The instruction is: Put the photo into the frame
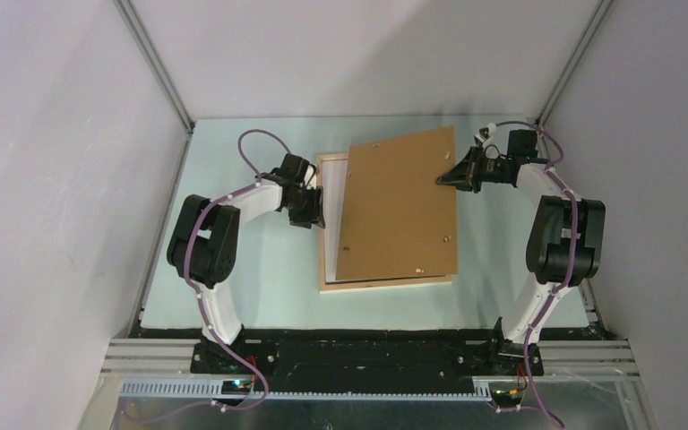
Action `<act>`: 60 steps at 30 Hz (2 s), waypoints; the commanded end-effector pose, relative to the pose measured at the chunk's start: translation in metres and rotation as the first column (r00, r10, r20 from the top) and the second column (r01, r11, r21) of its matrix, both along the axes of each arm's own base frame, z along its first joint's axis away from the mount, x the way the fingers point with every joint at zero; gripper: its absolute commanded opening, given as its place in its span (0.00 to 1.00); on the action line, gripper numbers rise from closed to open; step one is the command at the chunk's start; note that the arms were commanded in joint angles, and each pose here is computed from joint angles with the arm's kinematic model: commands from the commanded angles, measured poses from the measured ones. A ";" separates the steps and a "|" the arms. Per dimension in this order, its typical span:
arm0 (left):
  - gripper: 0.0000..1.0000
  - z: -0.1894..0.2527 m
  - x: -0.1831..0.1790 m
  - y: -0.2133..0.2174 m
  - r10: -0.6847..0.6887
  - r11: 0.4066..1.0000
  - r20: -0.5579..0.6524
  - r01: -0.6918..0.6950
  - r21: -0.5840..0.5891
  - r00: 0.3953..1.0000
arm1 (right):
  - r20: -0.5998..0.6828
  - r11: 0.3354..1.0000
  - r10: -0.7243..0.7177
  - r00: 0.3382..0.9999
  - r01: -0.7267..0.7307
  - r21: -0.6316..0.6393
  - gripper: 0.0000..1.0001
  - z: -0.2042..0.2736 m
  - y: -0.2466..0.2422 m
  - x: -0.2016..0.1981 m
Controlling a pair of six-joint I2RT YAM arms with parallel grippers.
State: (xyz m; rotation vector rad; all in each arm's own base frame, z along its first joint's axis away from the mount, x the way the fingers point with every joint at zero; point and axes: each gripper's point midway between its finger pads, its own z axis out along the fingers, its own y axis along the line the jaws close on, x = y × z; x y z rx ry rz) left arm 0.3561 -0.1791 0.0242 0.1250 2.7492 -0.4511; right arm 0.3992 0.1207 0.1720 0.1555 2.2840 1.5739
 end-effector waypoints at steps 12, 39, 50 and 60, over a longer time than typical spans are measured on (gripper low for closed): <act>0.49 0.020 0.015 0.023 -0.033 0.994 0.087 0.023 0.111 0.996 | 0.093 0.996 0.064 0.994 -0.069 0.049 0.00 0.044 0.019 -0.002; 0.93 0.099 0.042 0.045 -0.059 0.995 0.292 0.034 0.092 0.955 | 0.065 0.985 0.155 0.986 -0.159 0.073 0.00 0.021 0.043 0.025; 0.93 0.100 0.045 0.050 -0.036 0.996 0.293 0.009 0.092 0.955 | 0.026 0.974 0.200 0.979 -0.202 0.102 0.00 0.011 0.052 0.033; 0.93 0.100 0.044 0.051 -0.027 0.997 0.290 0.003 0.083 0.957 | 0.004 0.964 0.234 0.972 -0.232 0.131 0.00 0.003 0.069 0.033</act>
